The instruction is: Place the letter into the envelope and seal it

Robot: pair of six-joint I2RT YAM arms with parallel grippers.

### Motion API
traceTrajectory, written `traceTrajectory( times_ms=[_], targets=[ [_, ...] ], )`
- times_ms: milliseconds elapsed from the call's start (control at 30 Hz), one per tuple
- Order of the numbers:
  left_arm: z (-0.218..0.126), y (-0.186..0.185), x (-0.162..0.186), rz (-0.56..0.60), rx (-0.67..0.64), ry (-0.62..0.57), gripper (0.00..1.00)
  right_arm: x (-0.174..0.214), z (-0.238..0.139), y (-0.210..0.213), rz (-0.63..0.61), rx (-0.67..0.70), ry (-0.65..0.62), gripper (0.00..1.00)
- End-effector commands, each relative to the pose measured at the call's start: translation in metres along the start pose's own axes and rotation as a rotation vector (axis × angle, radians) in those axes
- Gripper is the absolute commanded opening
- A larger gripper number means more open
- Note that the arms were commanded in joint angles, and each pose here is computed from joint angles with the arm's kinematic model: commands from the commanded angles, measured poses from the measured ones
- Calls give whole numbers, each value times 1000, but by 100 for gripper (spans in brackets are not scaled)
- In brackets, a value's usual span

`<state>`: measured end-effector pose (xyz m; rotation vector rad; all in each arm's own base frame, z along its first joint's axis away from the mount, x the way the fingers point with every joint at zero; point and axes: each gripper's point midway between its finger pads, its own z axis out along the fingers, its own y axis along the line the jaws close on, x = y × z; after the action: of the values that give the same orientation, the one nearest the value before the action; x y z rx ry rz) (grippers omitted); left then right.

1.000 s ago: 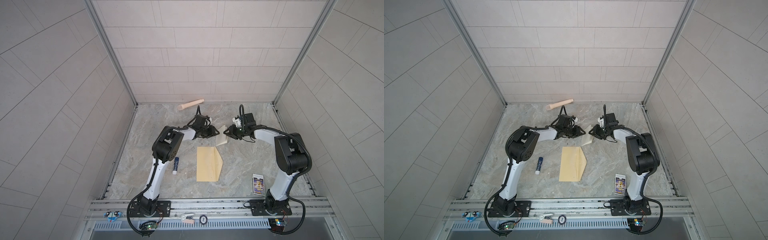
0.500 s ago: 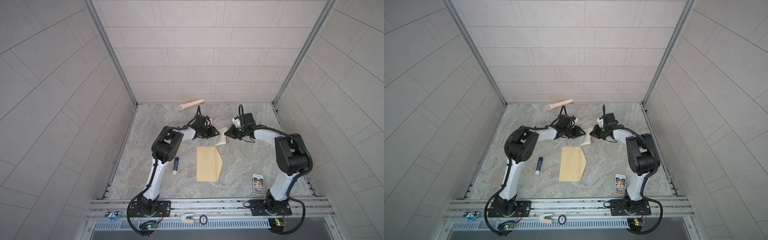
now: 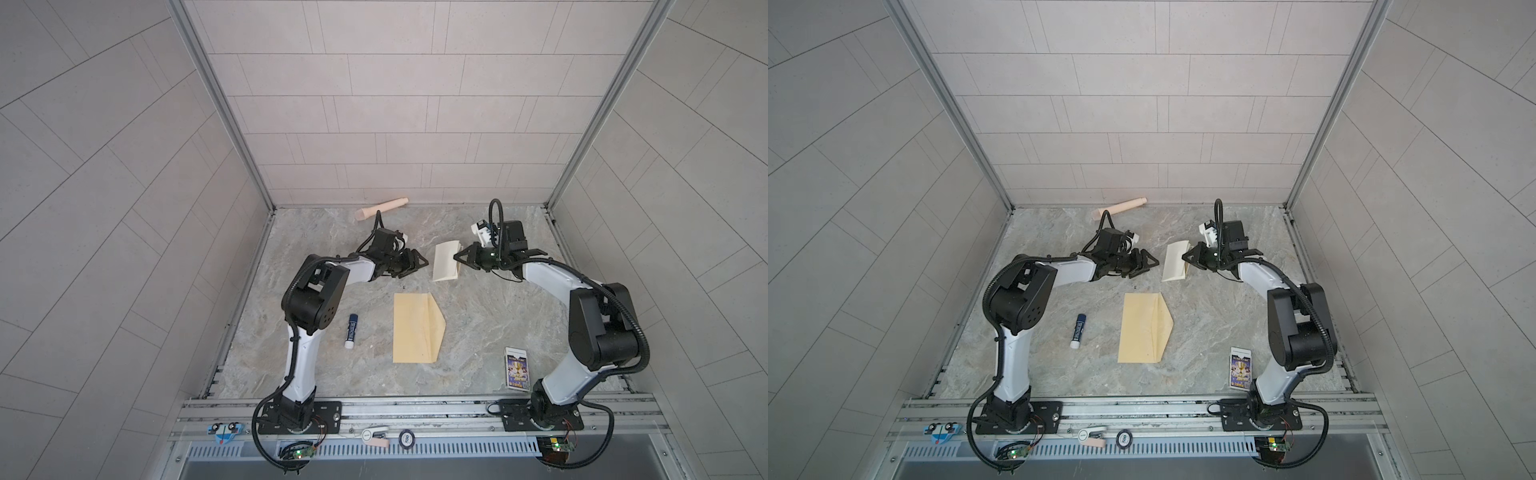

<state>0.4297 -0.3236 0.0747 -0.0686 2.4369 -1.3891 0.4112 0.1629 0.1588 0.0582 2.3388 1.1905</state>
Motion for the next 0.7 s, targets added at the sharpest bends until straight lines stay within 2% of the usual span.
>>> traceTrajectory(
  times_ms=[0, 233, 433, 667],
  targets=[
    [-21, -65, -13, 30, 253, -56, 64, 1, -10, 31, -82, -120, -13, 0],
    [-51, -104, -12, -18, 506, -120, 66, 2, -15, 60, -122, -193, -32, 0],
    [-60, -118, -8, 4, 549, -117, 64, 5, -10, 73, -134, -212, -15, 0],
    [-71, -122, -3, 22, 565, -109, 38, 4, -12, 74, -137, -196, -12, 0]
  ],
)
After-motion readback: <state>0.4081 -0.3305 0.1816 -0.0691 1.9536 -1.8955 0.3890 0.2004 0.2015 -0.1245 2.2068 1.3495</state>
